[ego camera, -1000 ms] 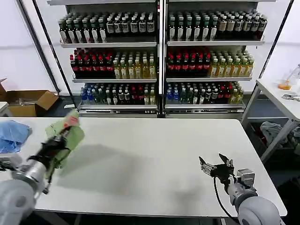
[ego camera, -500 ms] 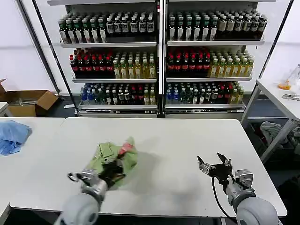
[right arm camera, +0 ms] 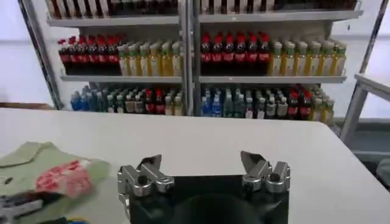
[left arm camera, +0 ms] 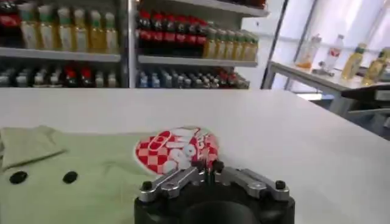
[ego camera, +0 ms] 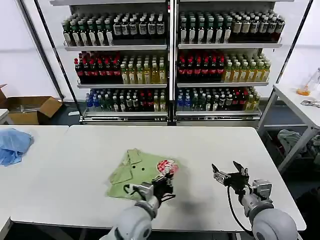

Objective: Fold and organize the clothes.

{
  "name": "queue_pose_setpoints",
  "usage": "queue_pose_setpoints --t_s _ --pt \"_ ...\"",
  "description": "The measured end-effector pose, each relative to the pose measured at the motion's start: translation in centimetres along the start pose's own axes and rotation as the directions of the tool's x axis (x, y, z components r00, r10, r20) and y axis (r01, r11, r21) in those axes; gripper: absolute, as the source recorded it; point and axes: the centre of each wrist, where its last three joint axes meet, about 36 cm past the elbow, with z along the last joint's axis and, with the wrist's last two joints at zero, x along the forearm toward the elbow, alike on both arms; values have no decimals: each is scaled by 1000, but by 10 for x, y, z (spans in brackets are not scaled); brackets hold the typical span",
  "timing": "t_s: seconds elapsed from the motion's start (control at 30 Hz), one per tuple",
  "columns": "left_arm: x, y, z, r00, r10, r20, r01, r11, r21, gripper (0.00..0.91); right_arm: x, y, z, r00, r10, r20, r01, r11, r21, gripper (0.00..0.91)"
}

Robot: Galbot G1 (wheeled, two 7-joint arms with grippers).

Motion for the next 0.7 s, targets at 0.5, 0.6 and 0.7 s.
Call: queue_pose_setpoints --t_s 0.5,0.6,0.7 --pt "4 -5 -25 988 34 154 -49 994 95 907 -15 16 5 997 -74 34 76 994 -76 907" --pt "20 13 -28 982 -6 190 -17 992 124 907 -24 26 9 995 -97 38 100 989 -112 907" --pt "38 34 -26 974 -65 216 34 989 145 907 -35 38 14 992 -121 34 125 980 -154 907"
